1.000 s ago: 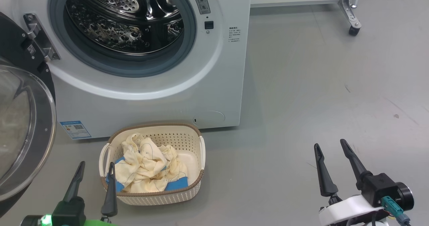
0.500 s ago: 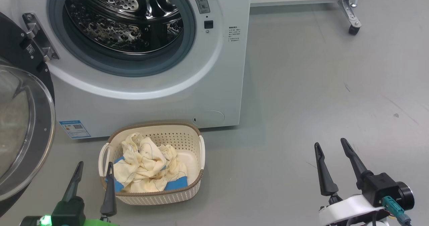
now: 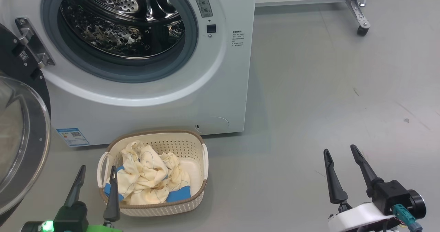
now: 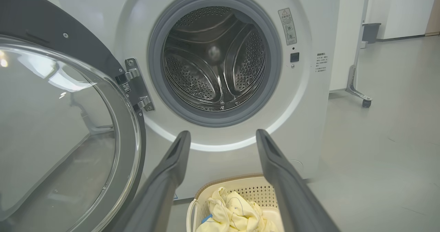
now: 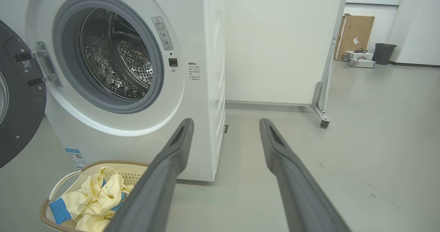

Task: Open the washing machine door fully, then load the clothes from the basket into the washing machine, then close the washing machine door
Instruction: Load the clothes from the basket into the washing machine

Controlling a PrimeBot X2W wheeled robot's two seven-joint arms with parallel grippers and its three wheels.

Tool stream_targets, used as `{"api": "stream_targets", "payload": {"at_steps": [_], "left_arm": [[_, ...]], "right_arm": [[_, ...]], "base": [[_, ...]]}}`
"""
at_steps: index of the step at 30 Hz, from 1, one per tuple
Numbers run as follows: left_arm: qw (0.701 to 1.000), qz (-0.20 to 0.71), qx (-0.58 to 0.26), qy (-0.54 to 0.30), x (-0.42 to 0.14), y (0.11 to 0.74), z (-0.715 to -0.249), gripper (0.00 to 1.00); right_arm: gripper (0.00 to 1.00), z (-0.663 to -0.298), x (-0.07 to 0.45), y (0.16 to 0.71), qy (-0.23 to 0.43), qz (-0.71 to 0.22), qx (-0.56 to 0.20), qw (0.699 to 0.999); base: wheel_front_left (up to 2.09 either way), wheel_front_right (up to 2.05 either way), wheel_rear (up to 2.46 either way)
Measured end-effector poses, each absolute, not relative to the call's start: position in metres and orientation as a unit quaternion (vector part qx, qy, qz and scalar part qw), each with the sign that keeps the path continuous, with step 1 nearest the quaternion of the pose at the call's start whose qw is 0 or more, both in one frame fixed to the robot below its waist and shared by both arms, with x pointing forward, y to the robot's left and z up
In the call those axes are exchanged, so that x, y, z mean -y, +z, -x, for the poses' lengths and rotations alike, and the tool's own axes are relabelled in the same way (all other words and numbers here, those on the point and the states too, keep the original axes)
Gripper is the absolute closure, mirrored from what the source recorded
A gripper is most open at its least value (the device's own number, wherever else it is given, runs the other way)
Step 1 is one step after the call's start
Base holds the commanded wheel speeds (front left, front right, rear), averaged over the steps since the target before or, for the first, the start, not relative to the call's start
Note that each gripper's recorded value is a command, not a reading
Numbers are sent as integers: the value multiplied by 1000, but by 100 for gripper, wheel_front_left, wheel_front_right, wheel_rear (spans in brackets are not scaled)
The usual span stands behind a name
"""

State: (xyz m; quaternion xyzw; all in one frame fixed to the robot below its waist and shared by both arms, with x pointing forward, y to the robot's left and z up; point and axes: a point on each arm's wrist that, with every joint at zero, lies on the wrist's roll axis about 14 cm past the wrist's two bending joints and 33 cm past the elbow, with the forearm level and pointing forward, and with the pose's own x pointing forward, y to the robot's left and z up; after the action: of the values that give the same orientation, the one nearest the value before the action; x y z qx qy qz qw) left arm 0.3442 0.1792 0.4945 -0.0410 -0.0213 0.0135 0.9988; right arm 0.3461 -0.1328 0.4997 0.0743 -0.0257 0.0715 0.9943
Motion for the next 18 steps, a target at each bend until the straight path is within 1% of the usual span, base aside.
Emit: {"api": "stream_targets", "payload": {"at_steps": [11, 18], "left_arm": [[999, 35, 19, 12, -179, 493, -344, 0], [999, 35, 19, 12, -179, 493, -344, 0]], "right_arm": [[0, -348, 131, 497, 74, -75, 22, 994], [0, -347, 130, 497, 78, -76, 21, 994]], "base": [[98, -98, 0], [72, -72, 0]]}}
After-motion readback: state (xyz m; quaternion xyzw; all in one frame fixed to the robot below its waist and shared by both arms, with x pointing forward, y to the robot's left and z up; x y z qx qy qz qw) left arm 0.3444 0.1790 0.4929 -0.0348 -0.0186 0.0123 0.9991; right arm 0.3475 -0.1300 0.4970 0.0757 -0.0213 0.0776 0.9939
